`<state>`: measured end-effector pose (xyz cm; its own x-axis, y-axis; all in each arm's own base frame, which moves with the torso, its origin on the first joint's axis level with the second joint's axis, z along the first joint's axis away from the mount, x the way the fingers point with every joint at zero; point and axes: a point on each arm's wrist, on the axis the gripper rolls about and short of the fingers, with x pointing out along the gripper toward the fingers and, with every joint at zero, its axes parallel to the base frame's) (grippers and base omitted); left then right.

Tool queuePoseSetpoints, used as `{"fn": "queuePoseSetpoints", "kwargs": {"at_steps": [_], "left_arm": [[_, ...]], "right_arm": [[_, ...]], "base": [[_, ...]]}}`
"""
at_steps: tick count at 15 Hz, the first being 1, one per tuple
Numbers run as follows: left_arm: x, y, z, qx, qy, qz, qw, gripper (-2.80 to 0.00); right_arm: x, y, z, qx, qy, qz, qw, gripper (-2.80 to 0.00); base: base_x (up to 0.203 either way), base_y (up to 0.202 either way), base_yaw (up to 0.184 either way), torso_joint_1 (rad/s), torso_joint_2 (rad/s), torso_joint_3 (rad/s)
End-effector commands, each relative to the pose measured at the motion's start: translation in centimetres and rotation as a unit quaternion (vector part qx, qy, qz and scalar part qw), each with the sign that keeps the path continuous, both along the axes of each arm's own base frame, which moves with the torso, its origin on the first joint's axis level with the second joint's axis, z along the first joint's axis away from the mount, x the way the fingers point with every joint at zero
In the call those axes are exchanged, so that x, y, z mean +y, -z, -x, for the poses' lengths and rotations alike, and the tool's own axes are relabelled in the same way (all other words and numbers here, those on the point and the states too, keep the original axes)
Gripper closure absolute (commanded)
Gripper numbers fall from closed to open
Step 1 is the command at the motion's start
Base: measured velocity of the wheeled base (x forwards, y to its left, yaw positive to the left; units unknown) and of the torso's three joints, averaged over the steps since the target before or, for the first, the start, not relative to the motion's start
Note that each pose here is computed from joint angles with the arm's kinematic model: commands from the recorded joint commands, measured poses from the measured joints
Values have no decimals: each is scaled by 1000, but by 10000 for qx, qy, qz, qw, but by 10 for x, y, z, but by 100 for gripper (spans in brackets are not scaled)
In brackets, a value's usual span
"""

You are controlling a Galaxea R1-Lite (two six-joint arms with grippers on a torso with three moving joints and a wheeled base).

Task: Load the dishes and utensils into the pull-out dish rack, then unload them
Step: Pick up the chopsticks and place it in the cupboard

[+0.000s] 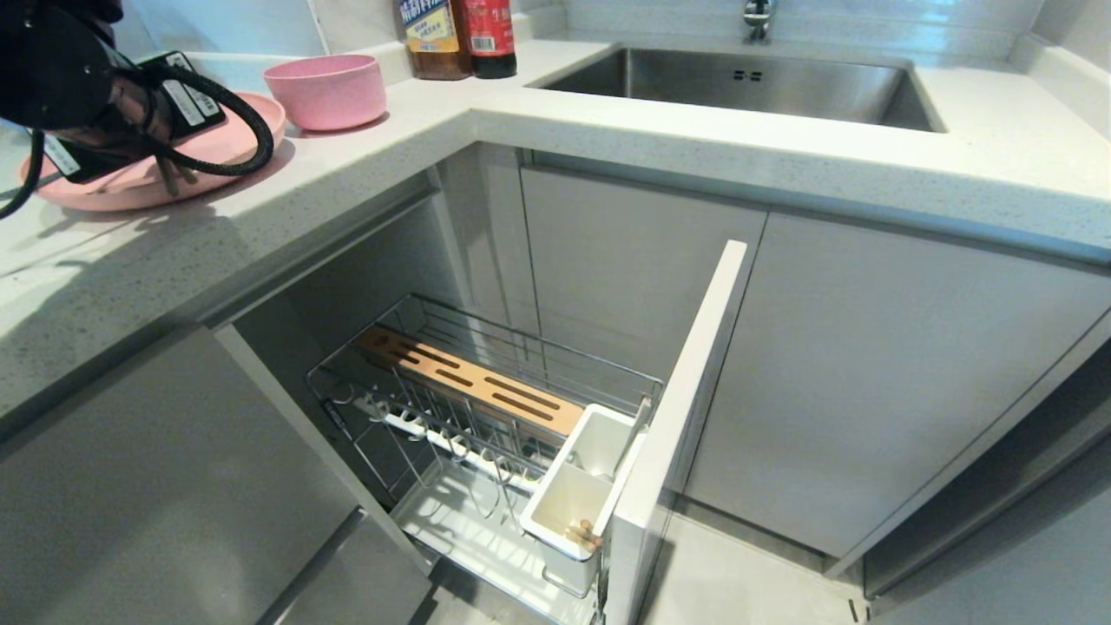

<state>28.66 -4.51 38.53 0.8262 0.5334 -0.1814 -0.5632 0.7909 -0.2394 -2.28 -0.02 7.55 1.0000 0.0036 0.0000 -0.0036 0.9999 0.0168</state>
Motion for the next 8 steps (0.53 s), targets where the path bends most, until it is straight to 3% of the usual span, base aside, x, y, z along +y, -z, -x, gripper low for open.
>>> {"fn": "queuePoseSetpoints", "kwargs": {"at_steps": [1,3,8], "left_arm": [[3,-8,8,-190,-53,35,9998,0],[6,-23,22,-615,-42,127,9980,0],[10,-44,51,-1150,15,283,9930,0]], "right_arm": [[0,0,0,8,-4,0,10000,0],[0,0,0,8,-5,0,10000,0],[0,0,0,8,-5,0,10000,0]], "base": [[0,0,0,0,0,0],[0,0,0,0,0,0],[0,0,0,0,0,0]]}}
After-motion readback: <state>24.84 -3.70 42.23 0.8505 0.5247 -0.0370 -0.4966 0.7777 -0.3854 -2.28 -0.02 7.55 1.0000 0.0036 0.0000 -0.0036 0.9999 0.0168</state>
